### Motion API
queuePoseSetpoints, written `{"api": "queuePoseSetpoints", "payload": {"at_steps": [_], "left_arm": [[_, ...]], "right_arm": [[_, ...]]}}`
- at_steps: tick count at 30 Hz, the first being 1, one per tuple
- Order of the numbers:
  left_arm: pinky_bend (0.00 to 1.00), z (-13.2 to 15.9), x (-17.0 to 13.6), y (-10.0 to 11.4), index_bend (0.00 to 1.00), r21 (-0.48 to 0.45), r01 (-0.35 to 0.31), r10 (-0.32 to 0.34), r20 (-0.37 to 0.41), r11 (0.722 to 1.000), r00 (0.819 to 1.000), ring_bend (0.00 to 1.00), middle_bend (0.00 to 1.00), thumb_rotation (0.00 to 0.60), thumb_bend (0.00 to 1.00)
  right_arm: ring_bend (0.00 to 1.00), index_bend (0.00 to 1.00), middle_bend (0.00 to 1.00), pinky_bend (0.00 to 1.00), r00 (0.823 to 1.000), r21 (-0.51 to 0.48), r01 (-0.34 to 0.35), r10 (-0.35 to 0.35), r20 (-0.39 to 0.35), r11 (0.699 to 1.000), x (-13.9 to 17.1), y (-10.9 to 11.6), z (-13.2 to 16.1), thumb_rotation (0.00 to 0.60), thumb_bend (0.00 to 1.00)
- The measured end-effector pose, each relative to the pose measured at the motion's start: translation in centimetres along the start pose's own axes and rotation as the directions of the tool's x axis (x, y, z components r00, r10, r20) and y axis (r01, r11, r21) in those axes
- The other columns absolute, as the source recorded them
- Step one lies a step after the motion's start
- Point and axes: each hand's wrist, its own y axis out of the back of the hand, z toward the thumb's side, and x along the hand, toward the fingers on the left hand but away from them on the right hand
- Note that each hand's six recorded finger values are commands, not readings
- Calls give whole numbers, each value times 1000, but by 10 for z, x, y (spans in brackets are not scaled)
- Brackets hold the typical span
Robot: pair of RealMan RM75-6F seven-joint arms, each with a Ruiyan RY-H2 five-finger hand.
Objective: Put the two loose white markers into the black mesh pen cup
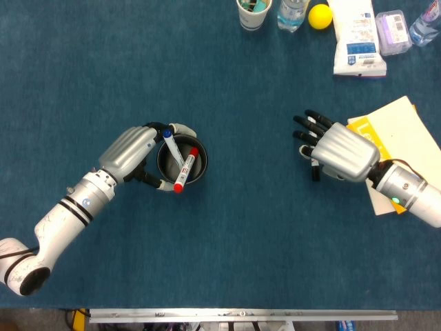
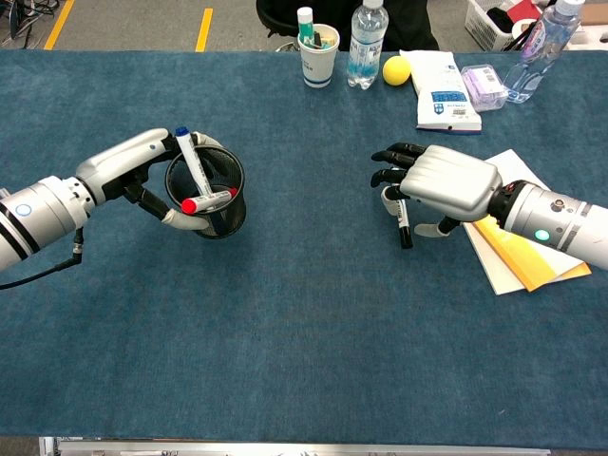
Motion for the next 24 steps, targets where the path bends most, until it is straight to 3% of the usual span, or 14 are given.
{"api": "queuePoseSetpoints", "payload": {"at_steps": [24], "left_arm": [[226, -1, -2, 1, 254, -9, -6, 6, 1, 1000, 1000, 316, 410, 600, 142]], "right_arm": [[57, 489, 241, 102, 999, -4, -34, 34, 33, 999, -12, -10, -2, 600, 268]]}}
